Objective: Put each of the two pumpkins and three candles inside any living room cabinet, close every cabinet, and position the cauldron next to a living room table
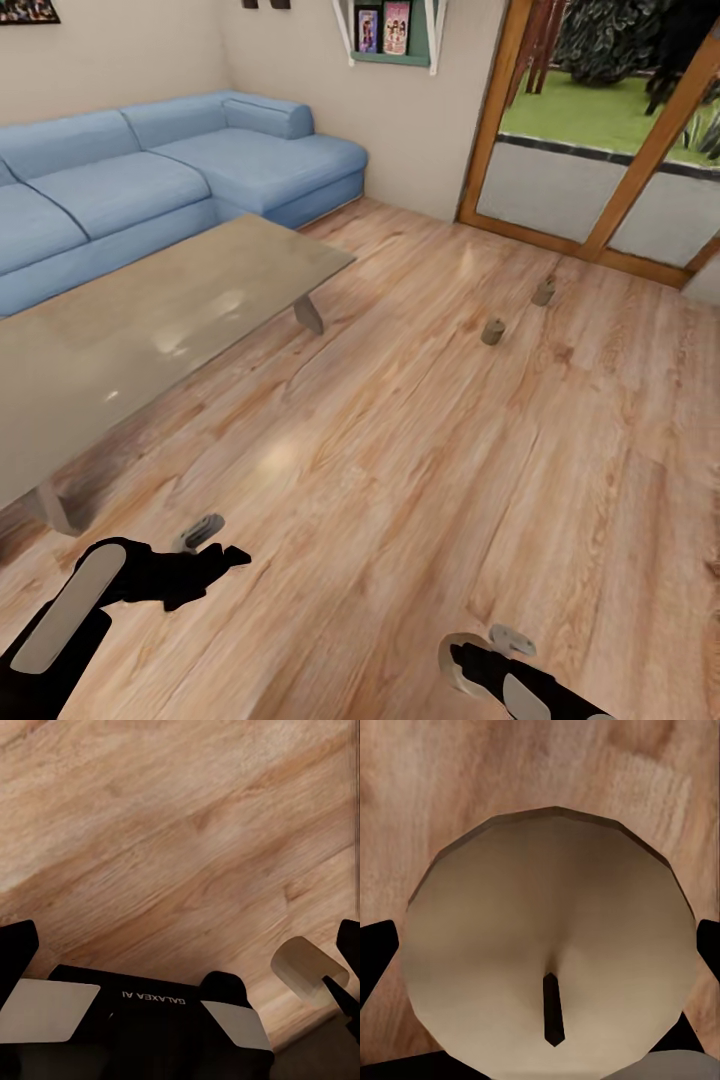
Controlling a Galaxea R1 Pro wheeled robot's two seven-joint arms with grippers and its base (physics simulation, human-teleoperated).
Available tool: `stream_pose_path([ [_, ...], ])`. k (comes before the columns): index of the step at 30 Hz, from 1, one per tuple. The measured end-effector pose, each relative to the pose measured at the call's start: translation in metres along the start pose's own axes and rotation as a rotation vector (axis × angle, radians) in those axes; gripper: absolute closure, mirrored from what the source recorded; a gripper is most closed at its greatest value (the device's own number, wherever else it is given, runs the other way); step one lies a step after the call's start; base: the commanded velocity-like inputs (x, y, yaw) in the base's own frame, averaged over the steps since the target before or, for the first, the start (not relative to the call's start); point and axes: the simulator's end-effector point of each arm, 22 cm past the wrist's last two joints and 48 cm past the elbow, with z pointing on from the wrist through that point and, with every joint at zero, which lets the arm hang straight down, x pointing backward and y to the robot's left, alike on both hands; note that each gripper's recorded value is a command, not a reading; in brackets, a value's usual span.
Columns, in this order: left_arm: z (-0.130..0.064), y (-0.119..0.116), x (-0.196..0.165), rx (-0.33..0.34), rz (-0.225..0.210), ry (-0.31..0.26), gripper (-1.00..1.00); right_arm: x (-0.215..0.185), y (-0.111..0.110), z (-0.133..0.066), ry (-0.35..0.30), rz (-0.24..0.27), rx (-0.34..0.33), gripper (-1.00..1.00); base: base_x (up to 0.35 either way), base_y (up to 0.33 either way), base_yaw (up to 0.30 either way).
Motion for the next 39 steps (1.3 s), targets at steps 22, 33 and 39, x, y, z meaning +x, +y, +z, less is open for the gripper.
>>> stream_pose_path([
  [22,-0.0001,-0.0001,0.0,0.0,0.001,0.0,-1.0,0.0004,-0.0004,0.0,0.001,0.0,0.001,1.0,0.314,-0.101,-0.175],
  [33,-0.0005,0.0001,-0.0005,0.0,0.001,-0.001,-1.0,0.0004,-0.0004,0.0,0.001,0.0,0.001,1.0,0.321,0.0,-0.089],
  [39,-0.0005,-0.0009,-0.0003,0.001,0.002,-0.002,-1.0,0.0004,-0.0005,0.0,0.001,0.0,0.001,1.0,0.324,0.0,-0.273],
])
